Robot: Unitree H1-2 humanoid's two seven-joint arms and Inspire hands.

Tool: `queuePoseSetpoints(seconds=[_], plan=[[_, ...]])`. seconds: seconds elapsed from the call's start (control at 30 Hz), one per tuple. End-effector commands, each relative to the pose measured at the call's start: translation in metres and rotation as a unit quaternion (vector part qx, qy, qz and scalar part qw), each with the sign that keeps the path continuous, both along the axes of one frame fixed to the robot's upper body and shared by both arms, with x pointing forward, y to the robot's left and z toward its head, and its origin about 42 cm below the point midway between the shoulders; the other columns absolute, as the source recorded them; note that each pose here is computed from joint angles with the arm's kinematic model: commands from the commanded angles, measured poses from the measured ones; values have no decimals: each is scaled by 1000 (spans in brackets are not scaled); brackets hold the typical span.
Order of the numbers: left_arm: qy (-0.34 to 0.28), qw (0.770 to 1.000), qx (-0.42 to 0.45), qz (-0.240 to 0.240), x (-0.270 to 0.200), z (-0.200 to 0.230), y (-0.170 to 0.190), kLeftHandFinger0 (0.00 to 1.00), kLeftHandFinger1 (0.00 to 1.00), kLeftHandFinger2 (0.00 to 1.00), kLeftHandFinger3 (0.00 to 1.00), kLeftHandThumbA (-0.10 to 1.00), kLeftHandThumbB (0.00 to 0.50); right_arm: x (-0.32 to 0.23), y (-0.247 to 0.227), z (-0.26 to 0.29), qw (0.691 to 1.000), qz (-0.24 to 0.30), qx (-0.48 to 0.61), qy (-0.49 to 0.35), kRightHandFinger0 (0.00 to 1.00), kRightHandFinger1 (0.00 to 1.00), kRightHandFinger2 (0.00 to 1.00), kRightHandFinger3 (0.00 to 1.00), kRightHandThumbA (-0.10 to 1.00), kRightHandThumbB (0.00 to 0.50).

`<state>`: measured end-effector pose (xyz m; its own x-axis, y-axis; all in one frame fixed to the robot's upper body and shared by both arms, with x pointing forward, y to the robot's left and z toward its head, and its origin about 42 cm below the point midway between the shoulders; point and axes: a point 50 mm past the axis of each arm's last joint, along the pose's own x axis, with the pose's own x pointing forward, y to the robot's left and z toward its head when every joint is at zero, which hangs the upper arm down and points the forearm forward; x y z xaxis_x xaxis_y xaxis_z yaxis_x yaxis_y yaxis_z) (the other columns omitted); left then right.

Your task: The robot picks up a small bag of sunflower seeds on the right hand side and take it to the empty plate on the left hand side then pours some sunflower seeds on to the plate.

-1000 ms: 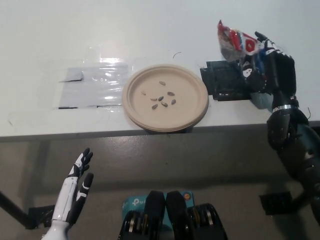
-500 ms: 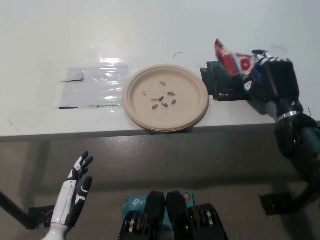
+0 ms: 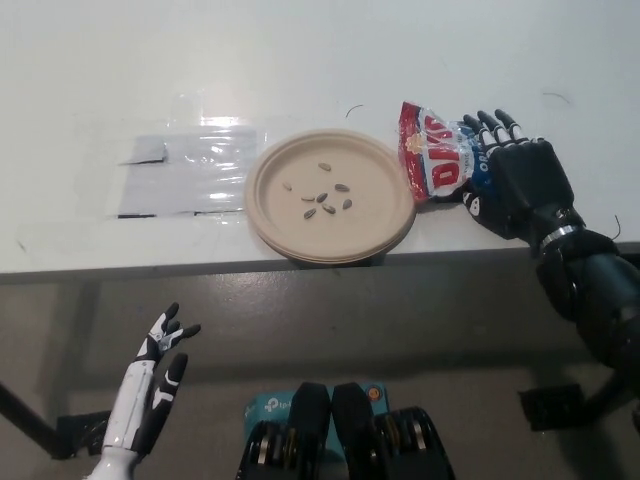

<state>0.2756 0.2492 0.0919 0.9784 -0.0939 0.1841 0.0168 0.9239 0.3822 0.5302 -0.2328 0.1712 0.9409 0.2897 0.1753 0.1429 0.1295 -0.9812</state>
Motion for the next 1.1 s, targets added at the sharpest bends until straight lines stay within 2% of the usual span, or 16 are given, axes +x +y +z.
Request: queuePoseSetpoints(seconds=[0.0, 0.23, 0.37, 0.4, 0.5, 0.63, 0.8, 0.97, 1.07], plan=[[-38, 999, 27, -3, 2, 13, 7, 1000, 980, 796, 1000, 1000, 103, 20, 10, 32, 993, -5, -4, 114, 1000, 1000, 1000, 1000, 658, 500], [-36, 999, 29, -6, 3, 15, 7, 1000, 971, 777, 1000, 1000, 91, 6, 6, 50, 983, 35, 35, 178, 1000, 1000, 1000, 1000, 646, 500], [-39, 999, 35, -7, 3, 16, 7, 1000, 981, 789, 1000, 1000, 113, -14, 3, 68, 976, 66, 71, 193, 1000, 1000, 1000, 1000, 668, 500], [-39, 999, 36, -6, 3, 16, 7, 1000, 988, 804, 1000, 1000, 126, -19, 2, 72, 977, 68, 72, 188, 1000, 1000, 1000, 1000, 684, 500], [-36, 999, 22, 5, 6, 20, 7, 1000, 1000, 1000, 1000, 1000, 166, -40, 1, 97, 979, 86, 101, 157, 1000, 1000, 1000, 1000, 722, 500], [-39, 999, 14, 8, 5, 17, 7, 1000, 1000, 1000, 1000, 1000, 204, -75, 3, 127, 979, 113, 130, 111, 1000, 1000, 1000, 1000, 810, 500], [-37, 999, 2, 11, 4, 15, 8, 1000, 1000, 1000, 1000, 1000, 267, -113, -2, 148, 972, 144, 172, 65, 1000, 1000, 1000, 1000, 749, 500], [-38, 999, -2, 6, 4, 13, 8, 1000, 1000, 1000, 1000, 1000, 285, -139, -6, 160, 966, 163, 200, 17, 1000, 1000, 1000, 1000, 784, 500], [-35, 999, -9, 3, 3, 12, 8, 1000, 1000, 1000, 1000, 1000, 304, -152, -8, 166, 963, 163, 215, -9, 1000, 1000, 1000, 1000, 842, 500]])
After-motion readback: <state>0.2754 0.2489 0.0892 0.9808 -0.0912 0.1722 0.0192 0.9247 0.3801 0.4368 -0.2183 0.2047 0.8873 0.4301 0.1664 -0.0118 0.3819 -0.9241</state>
